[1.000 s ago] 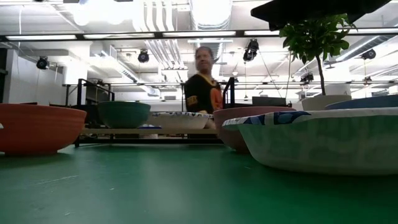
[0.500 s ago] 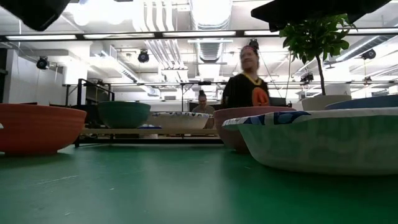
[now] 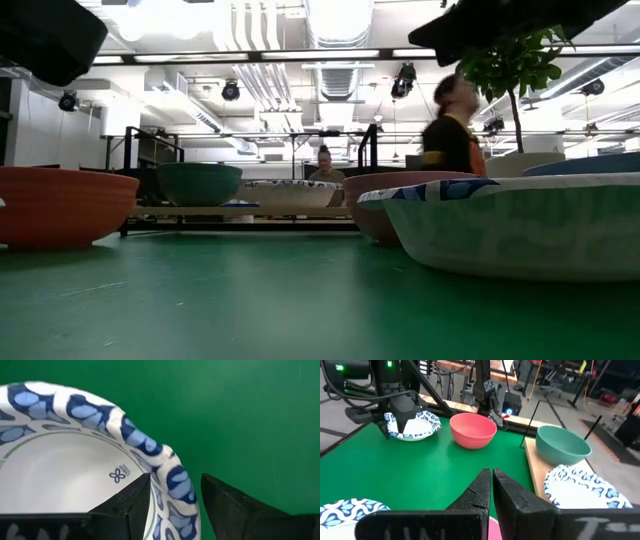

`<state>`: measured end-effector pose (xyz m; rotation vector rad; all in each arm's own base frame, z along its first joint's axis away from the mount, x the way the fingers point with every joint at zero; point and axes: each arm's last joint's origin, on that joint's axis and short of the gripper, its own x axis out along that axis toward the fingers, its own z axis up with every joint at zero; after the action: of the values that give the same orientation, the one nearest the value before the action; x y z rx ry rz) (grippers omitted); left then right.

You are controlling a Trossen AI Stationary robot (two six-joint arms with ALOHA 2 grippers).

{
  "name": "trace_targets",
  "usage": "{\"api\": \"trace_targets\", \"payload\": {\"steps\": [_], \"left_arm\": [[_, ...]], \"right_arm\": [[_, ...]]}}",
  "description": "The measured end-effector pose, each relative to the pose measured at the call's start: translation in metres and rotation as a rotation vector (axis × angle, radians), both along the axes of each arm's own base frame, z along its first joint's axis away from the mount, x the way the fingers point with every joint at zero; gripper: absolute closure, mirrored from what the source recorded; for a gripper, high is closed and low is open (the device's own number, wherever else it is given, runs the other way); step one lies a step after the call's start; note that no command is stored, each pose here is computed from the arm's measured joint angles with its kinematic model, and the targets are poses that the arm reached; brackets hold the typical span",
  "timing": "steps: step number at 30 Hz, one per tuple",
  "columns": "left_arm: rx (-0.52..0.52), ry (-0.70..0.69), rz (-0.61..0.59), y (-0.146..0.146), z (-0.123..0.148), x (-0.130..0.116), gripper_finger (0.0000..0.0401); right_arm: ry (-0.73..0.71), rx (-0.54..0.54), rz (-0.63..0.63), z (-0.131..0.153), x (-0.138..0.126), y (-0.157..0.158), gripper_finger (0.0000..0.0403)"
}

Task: Place and stack bowls onto a shelf
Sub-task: Stack the white bowl on top of the white bowl on the shelf

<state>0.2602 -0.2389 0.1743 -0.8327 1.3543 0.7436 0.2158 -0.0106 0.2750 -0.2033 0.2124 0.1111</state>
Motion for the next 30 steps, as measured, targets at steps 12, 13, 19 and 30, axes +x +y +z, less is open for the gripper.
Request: {"api": "trace_targets", "payload": {"steps": [12,13,19,30], "left_arm": [[0.032,-0.035,-0.03,0.001,-0.003,-0.002,0.0388],[0.029,-0.038,-0.047,0.001,0.001,-0.002,0.0393],[0.026,-0.075,-0.339,-0.005,0.039,0.004,0.0399],[0.285,-0.1,-0.71,0.027,0.118,0.03,0.04]], "right_arm": [[0.061,0.041,0.02,-0.018,-0.003,0.006,0.0394],[0.063,0.041,0.019,-0.019,-0.003,0.006,0.0394],[0.058,0.005,0.028,-0.019,-0.003,0.006,0.0394],[0.054,-0.041,0.04,-0.019,-0.003,0.006,0.0394]]}}
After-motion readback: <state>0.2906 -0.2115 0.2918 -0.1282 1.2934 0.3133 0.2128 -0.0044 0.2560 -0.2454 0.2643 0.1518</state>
